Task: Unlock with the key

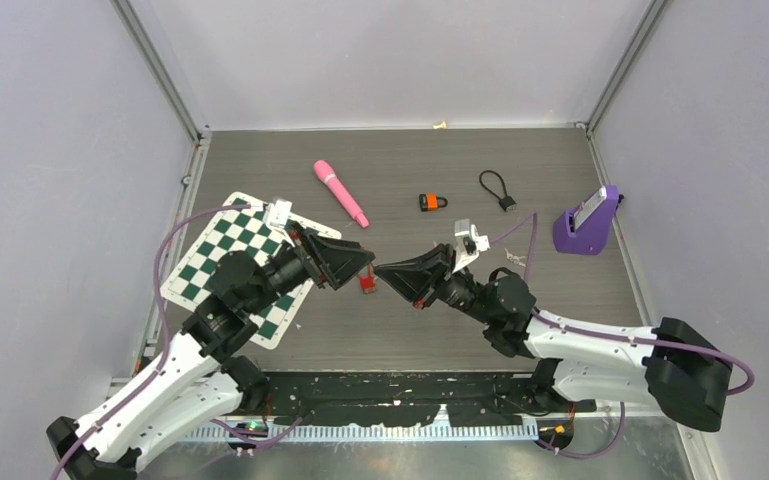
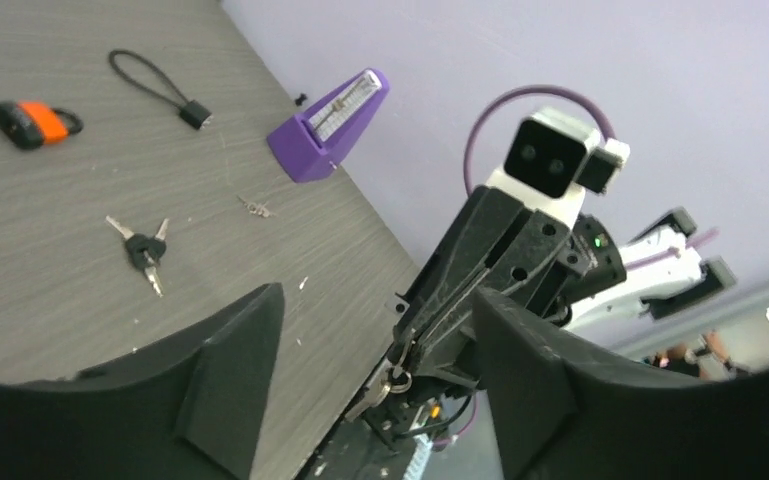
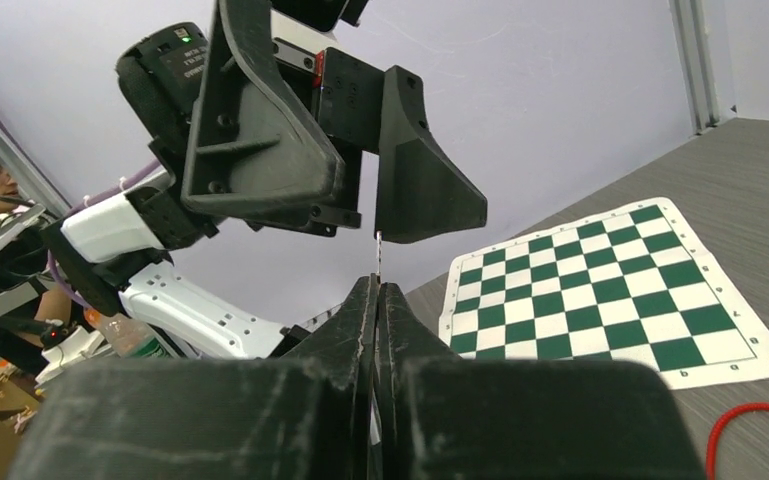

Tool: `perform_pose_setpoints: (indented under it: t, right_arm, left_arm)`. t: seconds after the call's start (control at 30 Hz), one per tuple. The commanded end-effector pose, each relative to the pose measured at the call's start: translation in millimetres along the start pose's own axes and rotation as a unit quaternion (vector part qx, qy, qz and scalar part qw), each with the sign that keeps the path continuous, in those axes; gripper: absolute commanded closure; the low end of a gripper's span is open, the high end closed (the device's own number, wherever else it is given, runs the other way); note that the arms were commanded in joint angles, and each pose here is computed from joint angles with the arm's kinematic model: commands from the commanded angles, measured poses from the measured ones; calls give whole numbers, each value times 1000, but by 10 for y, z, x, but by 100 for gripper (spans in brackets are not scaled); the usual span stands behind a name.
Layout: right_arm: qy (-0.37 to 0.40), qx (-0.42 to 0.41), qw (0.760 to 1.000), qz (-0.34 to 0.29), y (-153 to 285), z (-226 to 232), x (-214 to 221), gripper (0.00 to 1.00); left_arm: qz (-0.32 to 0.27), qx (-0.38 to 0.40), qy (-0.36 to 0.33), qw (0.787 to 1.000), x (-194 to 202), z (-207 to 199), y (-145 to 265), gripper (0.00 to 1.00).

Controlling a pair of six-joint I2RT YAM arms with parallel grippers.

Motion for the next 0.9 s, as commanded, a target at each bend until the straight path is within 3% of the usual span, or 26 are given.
perform_pose_setpoints:
  t: [0.0, 0.03, 0.1, 0.33, 0.6, 0.87]
  right_arm:
    - [-18, 62, 998, -6, 58, -88, -76, 95]
    - [-23, 80, 997, 5, 105, -121, -39, 95]
    - [-29, 122, 992, 14, 189, -212, -2, 95]
    - [-39, 256, 966, 25, 516, -485, 90, 95]
    - [-43, 294, 954, 31, 753, -615, 220, 95]
    - [-30, 307, 950, 39, 844, -690, 288, 95]
  left_arm:
    - [-7, -112, -32, 993, -140, 86, 98, 16]
    - [-3, -144, -33, 989, -146, 135, 114, 7]
    - [11, -216, -30, 976, -125, 272, 138, 1]
    - [99, -406, -19, 908, 13, 660, 108, 1]
    - [224, -495, 16, 839, 303, 985, -217, 0]
    - [287, -541, 43, 789, 623, 1391, -613, 0]
Point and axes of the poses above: each gripper's point midway between its finger pads, its own y axis back along the fingers, its own z axis along the line the jaws close on, x = y × z, the point moved 8 cm from there along y, back along the fingers
